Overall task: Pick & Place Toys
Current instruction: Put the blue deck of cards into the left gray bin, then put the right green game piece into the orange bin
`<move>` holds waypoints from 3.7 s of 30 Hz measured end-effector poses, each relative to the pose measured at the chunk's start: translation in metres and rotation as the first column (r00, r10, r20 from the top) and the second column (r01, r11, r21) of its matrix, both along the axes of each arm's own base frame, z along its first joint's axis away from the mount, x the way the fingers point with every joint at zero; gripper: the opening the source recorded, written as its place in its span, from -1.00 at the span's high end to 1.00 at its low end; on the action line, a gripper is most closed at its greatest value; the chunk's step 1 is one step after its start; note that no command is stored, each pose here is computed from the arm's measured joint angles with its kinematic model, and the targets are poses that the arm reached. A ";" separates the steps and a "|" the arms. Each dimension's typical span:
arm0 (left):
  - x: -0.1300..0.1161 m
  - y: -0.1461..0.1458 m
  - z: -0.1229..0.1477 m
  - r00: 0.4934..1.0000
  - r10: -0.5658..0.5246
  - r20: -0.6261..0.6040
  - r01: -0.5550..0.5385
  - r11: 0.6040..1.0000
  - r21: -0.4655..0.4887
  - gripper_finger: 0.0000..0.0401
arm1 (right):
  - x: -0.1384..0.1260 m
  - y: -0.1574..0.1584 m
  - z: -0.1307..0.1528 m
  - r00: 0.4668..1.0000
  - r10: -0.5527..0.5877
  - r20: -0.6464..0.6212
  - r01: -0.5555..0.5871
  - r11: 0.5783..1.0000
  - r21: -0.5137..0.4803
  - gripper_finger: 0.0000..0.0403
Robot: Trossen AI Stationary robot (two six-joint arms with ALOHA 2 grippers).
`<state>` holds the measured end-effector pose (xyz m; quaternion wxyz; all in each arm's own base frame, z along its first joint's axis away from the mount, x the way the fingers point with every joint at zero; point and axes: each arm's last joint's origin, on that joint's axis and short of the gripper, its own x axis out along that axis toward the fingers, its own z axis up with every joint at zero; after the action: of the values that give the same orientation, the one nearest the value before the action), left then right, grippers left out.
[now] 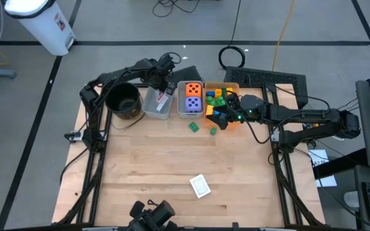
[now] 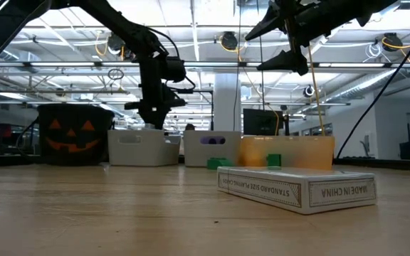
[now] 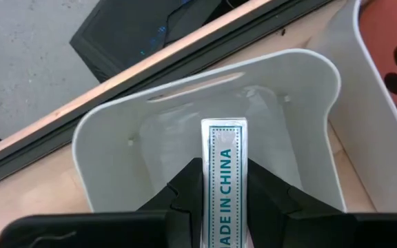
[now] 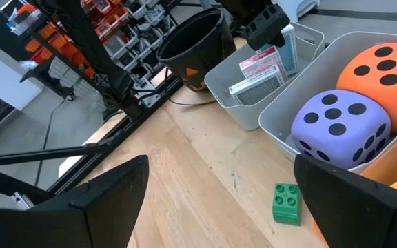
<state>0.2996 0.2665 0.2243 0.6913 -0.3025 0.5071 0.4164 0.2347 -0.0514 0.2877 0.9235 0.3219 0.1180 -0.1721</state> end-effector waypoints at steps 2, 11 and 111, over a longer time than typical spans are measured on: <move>0.000 0.000 0.000 1.000 -0.002 0.006 0.002 1.000 -0.006 0.60 | 0.000 0.000 0.000 1.000 0.000 0.000 0.000 1.000 0.000 -0.77; 0.000 0.000 0.000 1.000 -0.004 0.005 0.004 1.000 -0.006 0.49 | 0.000 0.000 0.000 1.000 -0.003 0.002 0.003 1.000 0.007 -0.77; 0.016 -0.304 0.148 -0.109 -0.368 0.923 0.585 0.728 0.359 0.21 | 0.028 0.125 0.080 0.874 0.471 0.118 -0.465 0.882 -0.075 -0.77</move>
<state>0.3160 -0.0371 0.3721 0.9131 -0.3471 0.0284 -0.2122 0.2631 0.0734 0.3676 0.9504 0.2740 0.1265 0.0754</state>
